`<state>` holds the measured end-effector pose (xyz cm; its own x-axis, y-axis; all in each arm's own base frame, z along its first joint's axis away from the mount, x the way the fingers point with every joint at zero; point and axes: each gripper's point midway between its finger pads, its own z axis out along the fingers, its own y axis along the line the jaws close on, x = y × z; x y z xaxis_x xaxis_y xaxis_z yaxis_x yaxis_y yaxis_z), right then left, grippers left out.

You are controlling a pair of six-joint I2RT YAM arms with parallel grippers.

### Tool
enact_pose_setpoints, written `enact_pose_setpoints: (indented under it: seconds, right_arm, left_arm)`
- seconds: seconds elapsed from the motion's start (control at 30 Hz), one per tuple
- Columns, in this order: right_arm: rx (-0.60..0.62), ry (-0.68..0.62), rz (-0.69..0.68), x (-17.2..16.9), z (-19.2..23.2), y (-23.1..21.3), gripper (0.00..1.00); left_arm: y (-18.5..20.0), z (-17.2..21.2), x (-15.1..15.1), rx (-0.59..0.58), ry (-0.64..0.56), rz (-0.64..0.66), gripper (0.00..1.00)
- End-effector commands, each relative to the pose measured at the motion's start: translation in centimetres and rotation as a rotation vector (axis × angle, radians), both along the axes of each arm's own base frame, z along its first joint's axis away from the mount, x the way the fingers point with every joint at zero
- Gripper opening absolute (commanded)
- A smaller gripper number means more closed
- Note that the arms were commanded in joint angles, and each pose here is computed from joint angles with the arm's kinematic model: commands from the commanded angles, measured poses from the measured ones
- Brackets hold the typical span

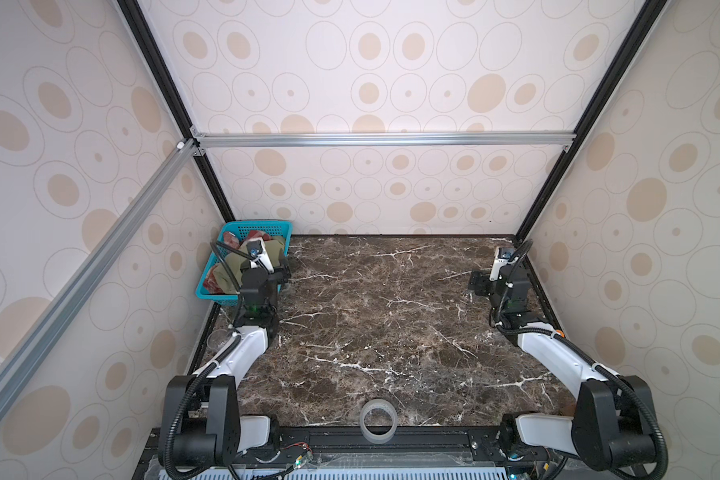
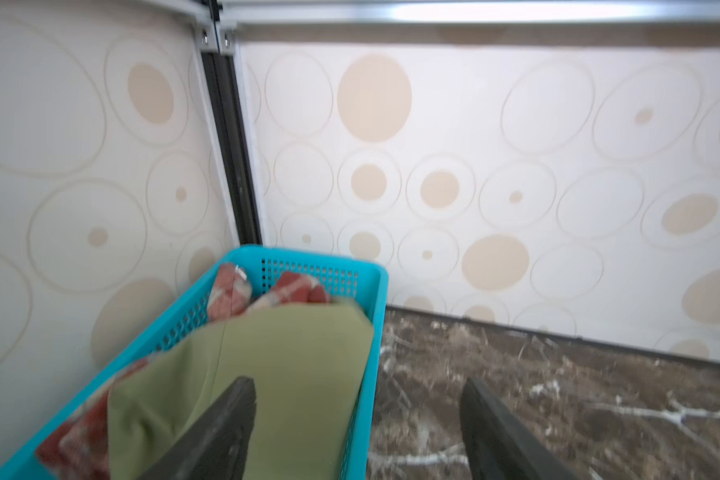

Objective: Fold and stack the skirts
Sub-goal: 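Reach the left gripper into the teal basket and grasp the green skirt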

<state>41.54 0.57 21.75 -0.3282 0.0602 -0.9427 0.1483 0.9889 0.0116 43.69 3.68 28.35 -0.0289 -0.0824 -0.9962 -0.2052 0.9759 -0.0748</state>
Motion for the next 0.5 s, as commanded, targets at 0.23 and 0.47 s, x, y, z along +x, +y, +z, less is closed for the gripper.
enact_pose_setpoints:
  seconds: [0.23, 0.47]
  right_arm:
    - [0.137, 0.246, 0.115, 0.3, -2.7, 4.7, 0.84]
    - [0.204, 0.287, 0.159, 1.7, -3.8, 6.4, 0.83]
  left_arm:
    - [5.0, -4.0, 5.3, -0.358, 0.309, 0.007, 0.79]
    - [9.5, -6.2, 7.3, -0.447, 0.394, 0.083, 0.73]
